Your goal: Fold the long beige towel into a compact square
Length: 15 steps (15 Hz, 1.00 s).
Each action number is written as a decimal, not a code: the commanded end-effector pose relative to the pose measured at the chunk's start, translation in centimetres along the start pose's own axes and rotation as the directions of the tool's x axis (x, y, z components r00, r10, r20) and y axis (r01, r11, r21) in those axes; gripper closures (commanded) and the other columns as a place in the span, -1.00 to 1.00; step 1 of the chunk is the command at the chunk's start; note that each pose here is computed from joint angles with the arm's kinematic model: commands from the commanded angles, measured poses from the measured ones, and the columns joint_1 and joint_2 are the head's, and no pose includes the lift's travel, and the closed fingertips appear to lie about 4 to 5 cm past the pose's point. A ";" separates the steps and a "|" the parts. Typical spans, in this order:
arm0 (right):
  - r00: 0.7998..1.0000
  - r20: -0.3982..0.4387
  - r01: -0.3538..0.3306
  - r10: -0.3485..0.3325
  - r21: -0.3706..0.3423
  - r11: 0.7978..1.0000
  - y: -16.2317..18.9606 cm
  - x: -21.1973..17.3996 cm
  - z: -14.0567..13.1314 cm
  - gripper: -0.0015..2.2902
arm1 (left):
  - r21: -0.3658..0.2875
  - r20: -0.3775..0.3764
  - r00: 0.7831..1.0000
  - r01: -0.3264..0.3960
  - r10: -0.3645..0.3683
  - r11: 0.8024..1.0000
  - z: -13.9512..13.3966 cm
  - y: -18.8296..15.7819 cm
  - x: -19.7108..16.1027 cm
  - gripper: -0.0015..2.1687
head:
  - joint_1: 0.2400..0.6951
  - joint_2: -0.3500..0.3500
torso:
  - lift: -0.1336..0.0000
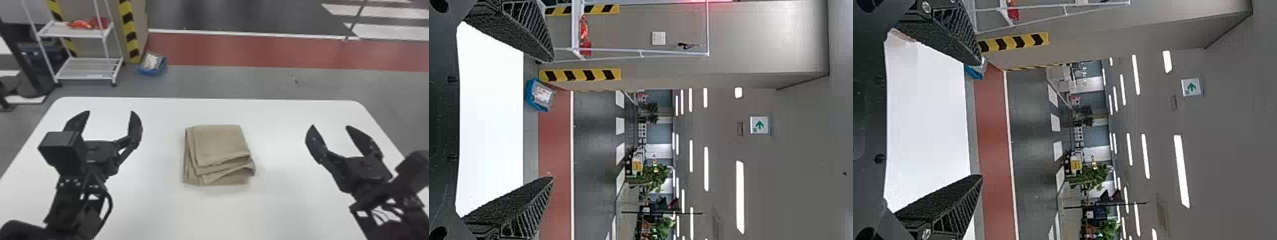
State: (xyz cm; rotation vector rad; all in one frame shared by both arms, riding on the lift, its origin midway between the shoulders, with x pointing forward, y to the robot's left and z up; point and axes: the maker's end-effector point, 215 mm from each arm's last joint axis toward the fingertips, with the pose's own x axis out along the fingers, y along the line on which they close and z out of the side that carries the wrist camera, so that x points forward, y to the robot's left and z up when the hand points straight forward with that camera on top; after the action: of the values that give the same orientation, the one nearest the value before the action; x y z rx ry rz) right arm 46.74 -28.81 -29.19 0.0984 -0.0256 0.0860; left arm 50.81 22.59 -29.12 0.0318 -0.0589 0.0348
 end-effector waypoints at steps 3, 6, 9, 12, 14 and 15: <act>1.000 0.004 -0.005 0.005 -0.001 1.000 0.2 -0.2 0.3 -0.92 | -0.005 0.003 1.000 0.005 -0.005 1.000 0.1 -0.1 -0.1 -0.97 | 1.00 -0.20 | -0.86; 1.000 0.004 -0.013 0.013 -0.001 1.000 0.4 -0.2 0.4 -0.92 | -0.002 0.005 1.000 -0.005 0.005 1.000 0.2 0.5 -0.2 -0.97 | 1.00 -0.20 | -0.86; 1.000 0.002 -0.015 0.015 -0.002 1.000 0.5 -0.2 0.4 -0.92 | -0.003 0.005 1.000 -0.003 0.003 1.000 0.2 0.5 -0.3 -0.97 | 1.00 -0.18 | -0.86; 1.000 0.003 -0.019 0.019 -0.003 1.000 0.6 -0.1 0.4 -0.92 | -0.003 0.004 1.000 0.004 -0.004 1.000 0.2 0.3 -0.3 -0.97 | 1.00 -0.18 | -0.86; 1.000 0.004 -0.021 0.021 -0.003 1.000 0.6 -0.1 0.5 -0.92 | -0.003 0.005 1.000 0.000 0.000 1.000 0.2 0.5 -0.3 -0.97 | 1.00 -0.18 | -0.86; 1.000 0.003 -0.027 0.027 -0.002 1.000 0.8 0.0 0.5 -0.92 | -0.004 0.004 1.000 0.001 -0.001 1.000 0.2 0.4 -0.3 -0.97 | 1.00 -0.18 | -0.86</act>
State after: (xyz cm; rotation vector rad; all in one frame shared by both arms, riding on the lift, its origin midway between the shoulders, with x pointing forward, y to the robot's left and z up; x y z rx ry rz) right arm 46.59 -28.20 -28.67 0.0935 -0.0300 0.1098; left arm 50.47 22.97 -28.96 0.0293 -0.0637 0.0335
